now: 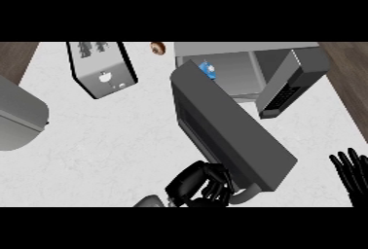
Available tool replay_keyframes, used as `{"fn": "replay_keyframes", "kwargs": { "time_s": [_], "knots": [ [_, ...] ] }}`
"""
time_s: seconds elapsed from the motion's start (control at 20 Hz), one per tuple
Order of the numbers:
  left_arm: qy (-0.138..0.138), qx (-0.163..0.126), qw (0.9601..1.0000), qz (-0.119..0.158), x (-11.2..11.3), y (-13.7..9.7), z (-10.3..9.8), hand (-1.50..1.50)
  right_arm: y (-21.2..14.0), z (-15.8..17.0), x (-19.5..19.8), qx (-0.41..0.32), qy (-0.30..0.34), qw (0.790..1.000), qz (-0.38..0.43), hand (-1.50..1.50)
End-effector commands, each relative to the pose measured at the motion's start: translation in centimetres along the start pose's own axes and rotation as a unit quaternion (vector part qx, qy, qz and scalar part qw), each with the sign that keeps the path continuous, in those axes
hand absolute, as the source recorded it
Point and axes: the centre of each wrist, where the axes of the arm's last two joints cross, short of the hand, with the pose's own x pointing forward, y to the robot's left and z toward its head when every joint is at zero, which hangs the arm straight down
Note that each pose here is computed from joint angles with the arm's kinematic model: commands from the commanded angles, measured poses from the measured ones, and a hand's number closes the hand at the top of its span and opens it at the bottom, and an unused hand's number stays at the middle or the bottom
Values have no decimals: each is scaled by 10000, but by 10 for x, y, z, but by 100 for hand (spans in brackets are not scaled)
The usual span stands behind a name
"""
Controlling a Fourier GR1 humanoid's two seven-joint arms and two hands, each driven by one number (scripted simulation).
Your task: Pick up the milk, place it into the microwave and close the microwave
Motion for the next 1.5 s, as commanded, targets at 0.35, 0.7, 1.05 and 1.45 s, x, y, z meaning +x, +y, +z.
{"fn": "replay_keyframes", "kwargs": {
  "time_s": [0.35, 0.7, 1.05, 1.45],
  "knots": [
    [-191, 556, 9975, -380, 31, -12, -38, 150, 24, -39, 40, 1140, -416, 9920, -351, -150],
    [-260, 1466, 9888, -125, 40, 3, -53, 150, 34, -45, 58, 1331, -345, 9896, -416, -150],
    [-386, 2039, 9777, -317, 60, 38, -86, 150, 36, -46, 70, 1308, -337, 9900, -414, -150],
    [-402, 2397, 9699, -155, 72, 63, -106, 150, 38, -54, 81, 1441, -296, 9881, -451, -150]
  ]
}}
